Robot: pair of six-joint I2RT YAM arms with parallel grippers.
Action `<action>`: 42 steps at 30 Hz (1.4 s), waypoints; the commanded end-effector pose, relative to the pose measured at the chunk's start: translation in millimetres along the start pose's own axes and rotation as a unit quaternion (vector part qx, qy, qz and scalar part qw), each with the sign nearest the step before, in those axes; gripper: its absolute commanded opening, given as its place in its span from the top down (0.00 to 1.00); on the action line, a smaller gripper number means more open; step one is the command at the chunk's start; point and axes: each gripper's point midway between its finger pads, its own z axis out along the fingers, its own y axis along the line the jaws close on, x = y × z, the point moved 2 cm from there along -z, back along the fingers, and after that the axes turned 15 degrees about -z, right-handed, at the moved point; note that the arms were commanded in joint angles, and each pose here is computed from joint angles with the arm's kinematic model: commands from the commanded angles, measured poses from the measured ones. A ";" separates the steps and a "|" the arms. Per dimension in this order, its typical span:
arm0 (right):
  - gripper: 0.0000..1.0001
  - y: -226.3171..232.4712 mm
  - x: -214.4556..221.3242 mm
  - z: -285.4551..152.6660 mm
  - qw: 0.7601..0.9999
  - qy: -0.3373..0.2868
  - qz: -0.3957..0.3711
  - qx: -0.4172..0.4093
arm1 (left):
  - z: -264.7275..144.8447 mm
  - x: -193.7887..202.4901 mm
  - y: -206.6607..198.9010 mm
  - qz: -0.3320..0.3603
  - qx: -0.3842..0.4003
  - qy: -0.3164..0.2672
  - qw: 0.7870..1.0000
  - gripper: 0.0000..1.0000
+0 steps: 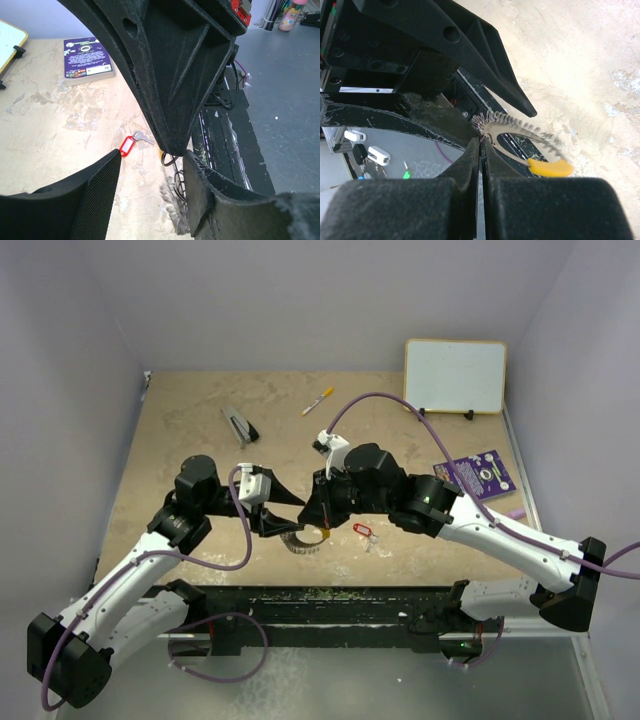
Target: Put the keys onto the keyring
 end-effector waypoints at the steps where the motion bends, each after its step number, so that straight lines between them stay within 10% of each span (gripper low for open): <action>1: 1.00 11.6 -25.1 -13.6 0.999 -0.044 -0.003 -0.013 | 0.7 -6.0 -5.7 0.031 0.015 -0.005 0.999 0.46; 26: 1.00 10.9 -23.7 -16.4 0.999 -0.044 0.002 -0.010 | -1.0 -2.4 -22.3 0.045 0.066 0.002 0.997 0.93; 42: 1.00 5.5 -25.6 -18.1 0.998 -0.054 0.005 0.007 | -1.0 -1.7 -25.6 0.026 0.071 -0.003 0.997 0.96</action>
